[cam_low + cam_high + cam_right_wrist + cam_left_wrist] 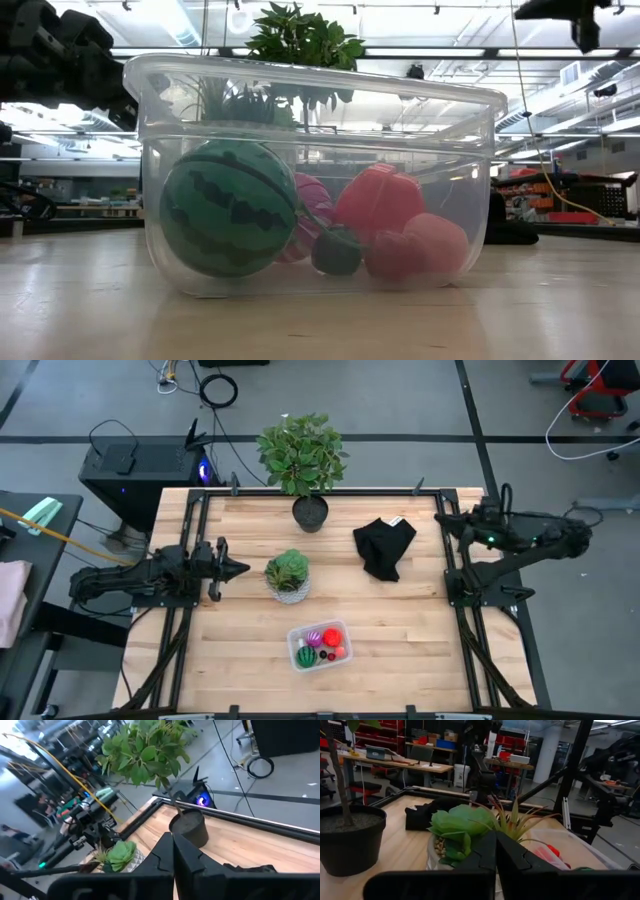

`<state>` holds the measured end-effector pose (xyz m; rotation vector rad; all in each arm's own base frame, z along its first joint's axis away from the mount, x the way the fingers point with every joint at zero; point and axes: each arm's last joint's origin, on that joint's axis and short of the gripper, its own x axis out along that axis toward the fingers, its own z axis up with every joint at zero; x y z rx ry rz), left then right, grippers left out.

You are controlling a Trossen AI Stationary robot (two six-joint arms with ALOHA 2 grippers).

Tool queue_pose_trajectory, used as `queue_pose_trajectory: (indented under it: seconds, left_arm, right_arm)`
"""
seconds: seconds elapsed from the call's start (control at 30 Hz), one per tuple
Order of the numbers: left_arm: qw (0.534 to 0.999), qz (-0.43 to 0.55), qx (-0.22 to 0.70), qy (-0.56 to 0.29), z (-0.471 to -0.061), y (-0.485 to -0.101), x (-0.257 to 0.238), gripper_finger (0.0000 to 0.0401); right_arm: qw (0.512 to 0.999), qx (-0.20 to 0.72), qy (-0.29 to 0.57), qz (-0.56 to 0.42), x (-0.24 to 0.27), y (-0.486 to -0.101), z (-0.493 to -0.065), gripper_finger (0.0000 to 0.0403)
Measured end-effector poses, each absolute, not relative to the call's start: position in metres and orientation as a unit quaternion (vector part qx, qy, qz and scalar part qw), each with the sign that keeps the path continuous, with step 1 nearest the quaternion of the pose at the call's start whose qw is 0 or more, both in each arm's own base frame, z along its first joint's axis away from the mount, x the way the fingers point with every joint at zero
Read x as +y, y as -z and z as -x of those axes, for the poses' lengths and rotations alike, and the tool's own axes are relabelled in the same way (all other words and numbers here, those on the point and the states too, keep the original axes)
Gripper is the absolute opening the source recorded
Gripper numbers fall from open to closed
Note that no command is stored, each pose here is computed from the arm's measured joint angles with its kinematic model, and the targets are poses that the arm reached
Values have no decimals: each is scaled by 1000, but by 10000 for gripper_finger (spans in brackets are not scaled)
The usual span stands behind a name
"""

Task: Pick and placing Produce into tupperware
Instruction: Return to Home Position

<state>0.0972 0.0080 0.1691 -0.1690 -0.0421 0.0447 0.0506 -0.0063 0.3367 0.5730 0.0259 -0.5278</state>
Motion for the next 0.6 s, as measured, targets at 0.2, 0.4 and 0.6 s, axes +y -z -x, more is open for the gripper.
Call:
queue_pose_trajectory:
  seconds: [0.2, 0.4, 0.6]
  left_arm:
    - [996, 83, -29, -19, -97, -171, 8, 31]
    - [996, 83, -36, -19, -97, -172, 8, 40]
    - [996, 83, -39, -20, -97, -172, 8, 31]
  right_arm:
    - [935, -64, 183, -298, -9, -311, -34, 0]
    - [942, -177, 63, -278, 1, -282, -51, 0]
    - [952, -143, 76, -261, 5, -243, -72, 0]
